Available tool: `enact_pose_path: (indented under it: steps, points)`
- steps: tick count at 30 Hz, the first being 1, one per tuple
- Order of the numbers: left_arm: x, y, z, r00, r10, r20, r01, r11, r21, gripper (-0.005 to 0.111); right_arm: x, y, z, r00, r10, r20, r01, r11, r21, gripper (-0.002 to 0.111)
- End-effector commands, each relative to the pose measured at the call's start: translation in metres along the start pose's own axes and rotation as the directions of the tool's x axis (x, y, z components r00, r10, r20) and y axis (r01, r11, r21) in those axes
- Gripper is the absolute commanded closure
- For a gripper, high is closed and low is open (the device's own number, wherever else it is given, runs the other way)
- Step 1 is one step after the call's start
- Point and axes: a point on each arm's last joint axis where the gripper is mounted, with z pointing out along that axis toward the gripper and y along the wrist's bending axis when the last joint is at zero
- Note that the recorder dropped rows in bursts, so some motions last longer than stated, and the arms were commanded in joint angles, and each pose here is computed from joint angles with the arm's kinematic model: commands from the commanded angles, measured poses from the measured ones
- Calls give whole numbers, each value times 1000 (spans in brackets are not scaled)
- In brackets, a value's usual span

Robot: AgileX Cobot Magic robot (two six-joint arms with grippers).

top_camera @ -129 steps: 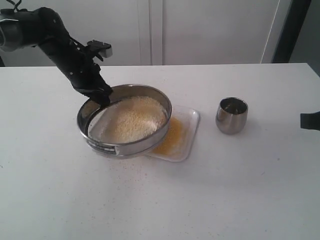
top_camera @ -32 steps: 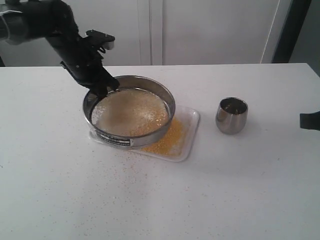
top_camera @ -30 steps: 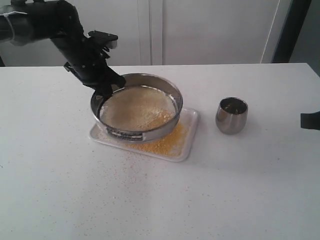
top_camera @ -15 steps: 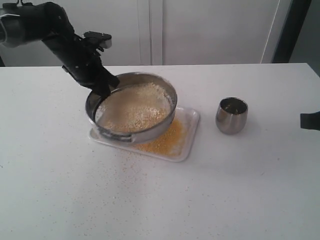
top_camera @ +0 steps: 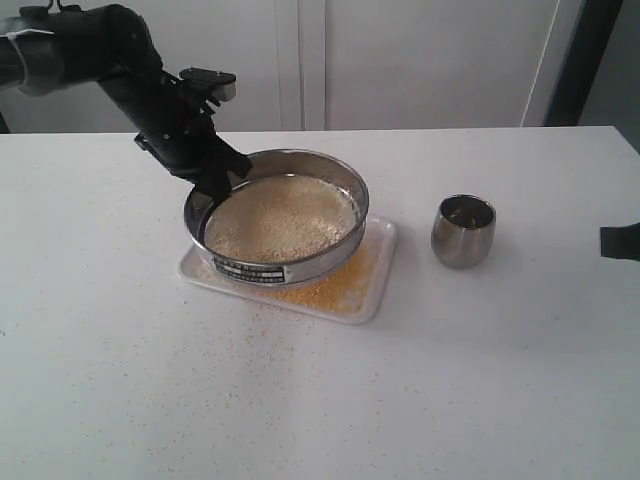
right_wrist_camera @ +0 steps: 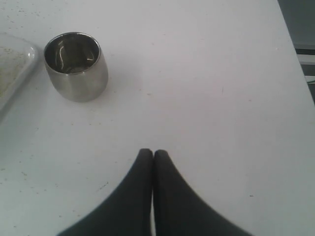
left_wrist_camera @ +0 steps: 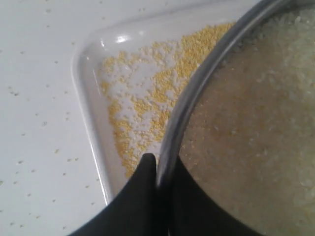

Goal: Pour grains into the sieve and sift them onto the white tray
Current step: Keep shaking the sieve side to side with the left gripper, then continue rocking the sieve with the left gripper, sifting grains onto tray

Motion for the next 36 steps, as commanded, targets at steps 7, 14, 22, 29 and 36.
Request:
enact_pose_path:
  steps: [7, 14, 22, 29, 36]
  points:
    - [-2, 4, -9, 986, -163, 29, 162, 986, 28, 107, 0, -2, -2, 1000, 0, 12, 0, 1000, 7, 108]
    - [4, -20, -5, 949, 306, -80, -303, 952, 54, 107, 0, -2, -2, 1000, 0, 12, 0, 1000, 7, 108]
    - [6, -15, 0, 910, 403, -93, -401, 915, 41, 107, 0, -2, -2, 1000, 0, 12, 0, 1000, 7, 108]
    - [-5, 6, -6, 996, -74, 46, 75, 997, -26, 107, 0, -2, -2, 1000, 0, 14, 0, 1000, 7, 108]
    - [-6, 6, -8, 976, -212, 55, 214, 977, -22, 107, 0, -2, -2, 1000, 0, 12, 0, 1000, 7, 108]
